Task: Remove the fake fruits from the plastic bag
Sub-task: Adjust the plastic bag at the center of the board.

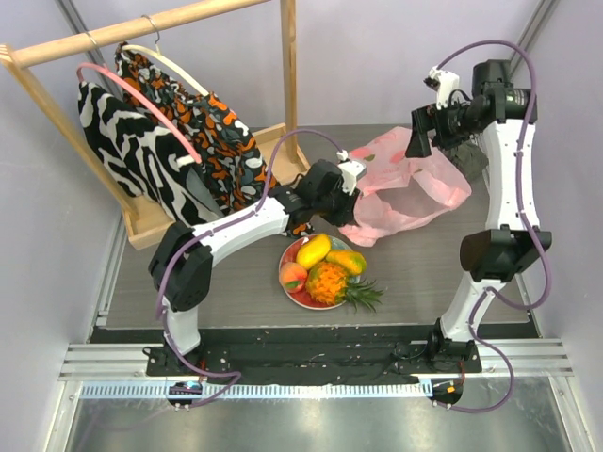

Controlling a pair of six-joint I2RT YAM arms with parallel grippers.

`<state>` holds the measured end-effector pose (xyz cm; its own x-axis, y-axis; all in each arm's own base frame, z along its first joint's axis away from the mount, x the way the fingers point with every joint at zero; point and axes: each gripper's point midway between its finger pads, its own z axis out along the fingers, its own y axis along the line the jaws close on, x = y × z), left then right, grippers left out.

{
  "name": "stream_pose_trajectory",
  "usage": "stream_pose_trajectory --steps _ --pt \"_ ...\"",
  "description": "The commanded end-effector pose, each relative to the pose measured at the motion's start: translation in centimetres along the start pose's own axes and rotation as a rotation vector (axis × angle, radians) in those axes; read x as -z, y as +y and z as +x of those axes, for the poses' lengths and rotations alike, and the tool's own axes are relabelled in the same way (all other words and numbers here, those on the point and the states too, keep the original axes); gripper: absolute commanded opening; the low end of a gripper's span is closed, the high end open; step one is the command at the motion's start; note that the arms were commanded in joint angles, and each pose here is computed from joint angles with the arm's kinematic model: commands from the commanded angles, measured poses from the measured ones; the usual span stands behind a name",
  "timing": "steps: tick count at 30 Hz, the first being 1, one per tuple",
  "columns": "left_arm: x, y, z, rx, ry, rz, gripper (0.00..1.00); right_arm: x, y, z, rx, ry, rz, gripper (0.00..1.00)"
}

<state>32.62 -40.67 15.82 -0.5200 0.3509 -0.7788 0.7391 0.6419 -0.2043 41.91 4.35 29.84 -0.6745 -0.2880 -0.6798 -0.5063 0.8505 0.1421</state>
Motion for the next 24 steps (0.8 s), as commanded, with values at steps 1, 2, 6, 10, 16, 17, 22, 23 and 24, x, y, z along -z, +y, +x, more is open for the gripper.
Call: stream_pose_trajectory --steps 1,2,6,10,16,17,22,23,24 --pt "1.5 -0.5 -5.8 -0.001 -0.166 0.003 0.2 4.0 7.4 3.2 0.128 -0.014 -0.257 0.84" --pt "1.5 -0.9 -5.7 -0.003 -0.163 0.025 0.14 3.6 8.1 4.4 0.138 0.003 -0.296 0.62" --pt "1.8 -1.2 -5.1 0.01 -0.148 0.044 0.0 0.1 10.3 10.6 0.119 0.143 -0.403 0.15" --pt "2.7 -2.1 -5.4 -0.002 -0.153 0.085 0.0 -3.1 10.4 11.9 0.079 0.185 -0.406 0.09" --pt "4.9 -3.6 -4.3 -0.069 -0.101 0.168 0.0 -7.7 4.7 8.2 0.024 0.072 -0.142 0.1" --pt "5.2 -3.6 -4.1 -0.071 -0.093 0.166 0.0 -8.5 4.3 8.0 -0.009 0.067 -0.13 0.11" --pt "6.8 -4.2 -2.5 -0.123 -0.03 0.209 0.0 -12.3 3.6 7.0 0.027 0.04 -0.102 0.15" --pt "6.9 -4.3 -2.5 -0.135 -0.031 0.213 0.0 -13.0 3.4 7.3 0.033 0.047 -0.089 0.15" --pt "7.0 -4.2 -2.5 -0.147 -0.031 0.211 0.0 -14.4 3.0 8.7 0.013 0.086 -0.068 0.15"
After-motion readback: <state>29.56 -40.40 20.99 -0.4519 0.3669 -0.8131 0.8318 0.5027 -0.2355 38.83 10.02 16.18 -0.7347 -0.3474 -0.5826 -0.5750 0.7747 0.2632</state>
